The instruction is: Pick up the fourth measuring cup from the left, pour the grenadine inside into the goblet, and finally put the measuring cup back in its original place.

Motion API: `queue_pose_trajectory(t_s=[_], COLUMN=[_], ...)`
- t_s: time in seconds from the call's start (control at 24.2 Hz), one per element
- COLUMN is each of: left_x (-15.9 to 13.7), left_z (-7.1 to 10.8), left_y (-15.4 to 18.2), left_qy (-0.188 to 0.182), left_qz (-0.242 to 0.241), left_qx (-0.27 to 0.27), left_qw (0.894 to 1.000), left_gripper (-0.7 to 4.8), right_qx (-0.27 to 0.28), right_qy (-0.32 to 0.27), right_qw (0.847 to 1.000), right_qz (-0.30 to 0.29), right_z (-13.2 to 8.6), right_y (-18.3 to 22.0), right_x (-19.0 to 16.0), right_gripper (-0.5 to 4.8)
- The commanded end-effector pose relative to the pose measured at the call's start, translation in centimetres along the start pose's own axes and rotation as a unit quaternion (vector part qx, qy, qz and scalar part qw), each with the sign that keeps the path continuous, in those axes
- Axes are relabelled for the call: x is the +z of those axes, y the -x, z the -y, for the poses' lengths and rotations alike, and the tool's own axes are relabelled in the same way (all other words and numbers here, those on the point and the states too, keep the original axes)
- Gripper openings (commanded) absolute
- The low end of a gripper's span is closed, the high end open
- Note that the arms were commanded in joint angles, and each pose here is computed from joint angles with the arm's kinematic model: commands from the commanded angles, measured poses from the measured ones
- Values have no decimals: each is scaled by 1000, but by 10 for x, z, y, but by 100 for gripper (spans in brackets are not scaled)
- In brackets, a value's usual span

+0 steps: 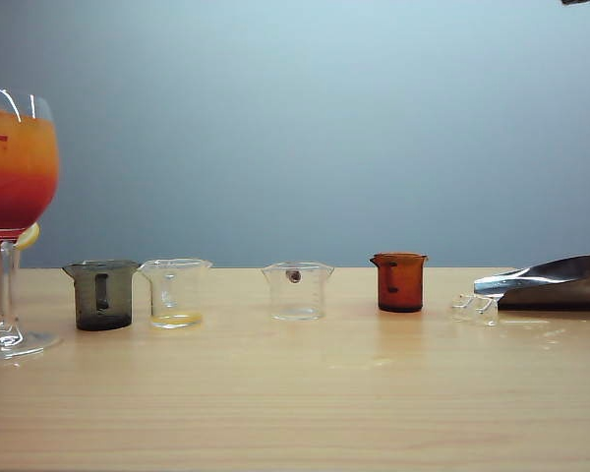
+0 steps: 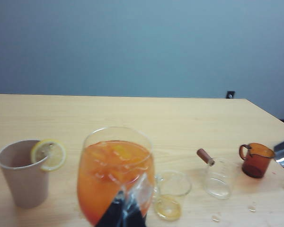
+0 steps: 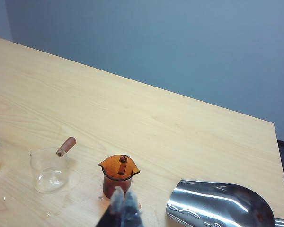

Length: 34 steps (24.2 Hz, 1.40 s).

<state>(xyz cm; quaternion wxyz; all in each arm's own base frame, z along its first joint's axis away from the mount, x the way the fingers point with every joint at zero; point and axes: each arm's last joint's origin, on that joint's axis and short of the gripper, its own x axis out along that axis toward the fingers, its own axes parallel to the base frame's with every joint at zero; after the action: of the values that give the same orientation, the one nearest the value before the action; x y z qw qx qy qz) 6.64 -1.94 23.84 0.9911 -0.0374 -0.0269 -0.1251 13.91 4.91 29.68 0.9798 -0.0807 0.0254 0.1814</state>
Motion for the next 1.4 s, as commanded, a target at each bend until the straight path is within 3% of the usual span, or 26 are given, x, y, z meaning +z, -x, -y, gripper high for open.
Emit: queue_pose_trajectory(t_s=[0.04,0.41,0.83,1.4], left_x=[-2,-22,-39,-64], left_z=[0,-5,-23,-27], left_y=[-2,-14,-17,-22], left_qy=[-2,-1,-28,-46], left_qz=[0,66,39,16], left_qx=[3,24,117,127], left_qw=[1000,998,992,991], left_gripper=[-5,-5,-5,-5], right_qx=[-1,0,0,0], right_qy=[-1,-1,-1,-1], right_qw=[1000,1000,1000,1000], right_qz=[7,4,4,4], right_z=[0,0,0,0], right_y=[0,0,0,0], right_x=[2,2,2,2], right_gripper=[-1,-1,-1,-1])
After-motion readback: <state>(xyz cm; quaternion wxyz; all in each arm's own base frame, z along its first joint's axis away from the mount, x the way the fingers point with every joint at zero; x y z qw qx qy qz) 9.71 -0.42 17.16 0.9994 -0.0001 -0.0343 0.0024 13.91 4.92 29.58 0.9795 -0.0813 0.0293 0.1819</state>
